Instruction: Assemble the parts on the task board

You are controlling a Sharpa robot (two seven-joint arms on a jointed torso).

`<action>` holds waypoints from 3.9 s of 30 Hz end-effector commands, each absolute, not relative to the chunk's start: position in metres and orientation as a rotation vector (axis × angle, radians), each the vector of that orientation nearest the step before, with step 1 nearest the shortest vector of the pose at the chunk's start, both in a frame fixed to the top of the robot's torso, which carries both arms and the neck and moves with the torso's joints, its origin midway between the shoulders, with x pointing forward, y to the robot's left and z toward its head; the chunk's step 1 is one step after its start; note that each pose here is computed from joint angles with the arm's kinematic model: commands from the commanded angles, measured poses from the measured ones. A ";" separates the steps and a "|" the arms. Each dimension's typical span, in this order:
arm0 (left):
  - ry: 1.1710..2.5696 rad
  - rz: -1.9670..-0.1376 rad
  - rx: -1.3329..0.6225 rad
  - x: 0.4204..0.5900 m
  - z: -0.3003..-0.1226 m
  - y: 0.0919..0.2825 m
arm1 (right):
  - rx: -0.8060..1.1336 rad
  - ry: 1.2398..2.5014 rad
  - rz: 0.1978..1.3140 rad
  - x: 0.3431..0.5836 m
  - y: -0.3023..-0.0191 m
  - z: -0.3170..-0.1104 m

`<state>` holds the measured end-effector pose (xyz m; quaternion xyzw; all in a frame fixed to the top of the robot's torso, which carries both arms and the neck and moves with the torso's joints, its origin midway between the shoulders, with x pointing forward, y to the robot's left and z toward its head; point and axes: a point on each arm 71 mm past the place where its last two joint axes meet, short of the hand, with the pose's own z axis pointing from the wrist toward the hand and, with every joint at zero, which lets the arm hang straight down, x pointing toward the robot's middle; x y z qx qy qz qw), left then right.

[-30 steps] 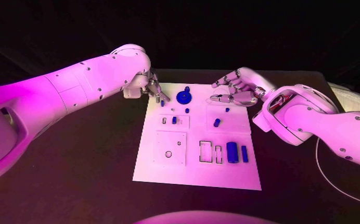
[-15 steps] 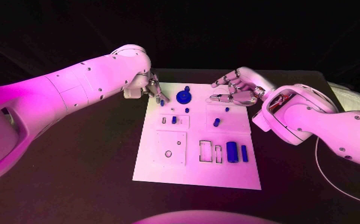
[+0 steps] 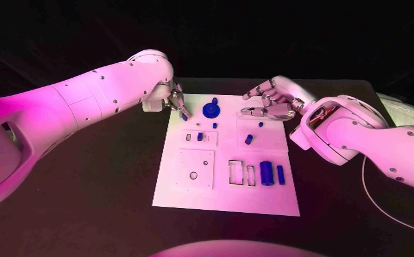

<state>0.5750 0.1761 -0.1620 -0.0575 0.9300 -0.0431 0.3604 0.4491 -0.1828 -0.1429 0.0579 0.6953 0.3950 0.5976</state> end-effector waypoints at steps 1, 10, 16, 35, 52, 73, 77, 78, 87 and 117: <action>2.429 -0.138 -0.130 0.573 -0.166 0.173 | 0.120 1.623 0.925 0.448 -0.181 -0.144; 2.392 -0.179 -0.183 0.573 -0.164 0.177 | 0.121 1.622 0.927 0.448 -0.181 -0.143; 2.353 -0.245 -0.223 0.565 -0.160 0.179 | 0.123 1.622 0.926 0.448 -0.182 -0.143; 2.302 -0.364 -0.173 0.518 -0.165 0.189 | 0.130 1.626 0.923 0.448 -0.184 -0.146; 2.323 -0.369 -0.113 0.507 -0.181 0.183 | 0.131 1.631 0.927 0.448 -0.183 -0.148; 2.378 -0.295 -0.033 0.504 -0.189 0.184 | 0.130 1.634 0.927 0.447 -0.184 -0.148; 2.385 -0.290 -0.025 0.503 -0.189 0.184 | 0.130 1.634 0.928 0.447 -0.184 -0.148; 2.386 -0.289 -0.024 0.503 -0.189 0.184 | 0.130 1.634 0.928 0.447 -0.183 -0.148; 2.387 -0.282 -0.029 0.502 -0.189 0.184 | 0.129 1.634 0.929 0.447 -0.183 -0.148; 2.418 -0.226 -0.068 0.505 -0.195 0.173 | 0.133 1.633 0.930 0.446 -0.184 -0.148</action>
